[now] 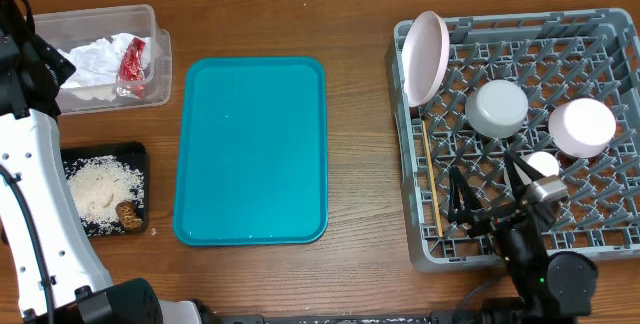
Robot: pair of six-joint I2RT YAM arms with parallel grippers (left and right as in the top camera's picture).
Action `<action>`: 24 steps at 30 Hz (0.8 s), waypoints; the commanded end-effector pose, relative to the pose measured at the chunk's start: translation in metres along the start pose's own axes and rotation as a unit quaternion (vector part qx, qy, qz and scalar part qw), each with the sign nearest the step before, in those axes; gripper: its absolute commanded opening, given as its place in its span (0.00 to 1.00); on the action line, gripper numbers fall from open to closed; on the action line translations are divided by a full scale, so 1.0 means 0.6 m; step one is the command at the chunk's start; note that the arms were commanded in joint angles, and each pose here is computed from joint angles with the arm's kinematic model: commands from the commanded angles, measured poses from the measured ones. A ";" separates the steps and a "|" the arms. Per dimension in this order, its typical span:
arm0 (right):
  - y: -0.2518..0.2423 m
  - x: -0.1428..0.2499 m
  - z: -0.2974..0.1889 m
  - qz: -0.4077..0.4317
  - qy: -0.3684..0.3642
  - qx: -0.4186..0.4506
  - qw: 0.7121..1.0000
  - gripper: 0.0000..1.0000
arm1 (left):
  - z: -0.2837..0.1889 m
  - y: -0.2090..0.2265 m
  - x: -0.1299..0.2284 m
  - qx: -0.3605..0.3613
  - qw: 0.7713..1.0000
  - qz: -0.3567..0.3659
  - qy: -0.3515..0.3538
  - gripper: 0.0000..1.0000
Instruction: Sort waste into correct bins and load items into the dishwasher
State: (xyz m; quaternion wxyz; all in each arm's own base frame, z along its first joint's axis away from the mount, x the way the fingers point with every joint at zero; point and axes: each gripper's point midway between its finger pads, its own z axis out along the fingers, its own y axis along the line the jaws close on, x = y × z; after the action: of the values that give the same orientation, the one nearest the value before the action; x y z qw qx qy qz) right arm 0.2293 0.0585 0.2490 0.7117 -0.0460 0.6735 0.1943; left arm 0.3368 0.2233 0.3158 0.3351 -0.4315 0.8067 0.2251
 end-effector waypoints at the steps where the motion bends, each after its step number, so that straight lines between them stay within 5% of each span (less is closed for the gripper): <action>1: -0.004 0.010 -0.002 -0.013 -0.033 -0.005 0.999 1.00 | 0.003 -0.003 0.003 0.002 1.000 -0.003 0.003 1.00; 9: -0.026 0.026 -0.002 -0.025 -0.070 0.013 0.997 1.00 | 0.003 -0.003 0.003 0.002 1.000 -0.003 0.003 1.00; 24: -0.097 0.113 -0.008 -0.056 0.037 0.120 0.991 1.00 | 0.003 -0.003 0.002 0.001 1.000 -0.003 0.003 1.00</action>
State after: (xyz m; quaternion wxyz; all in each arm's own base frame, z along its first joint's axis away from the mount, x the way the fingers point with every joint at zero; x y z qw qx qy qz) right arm 0.2442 0.0281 0.1730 0.6927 -0.0171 0.7144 0.0979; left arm 0.3368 0.2233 0.3158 0.3351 -0.4315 0.8067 0.2251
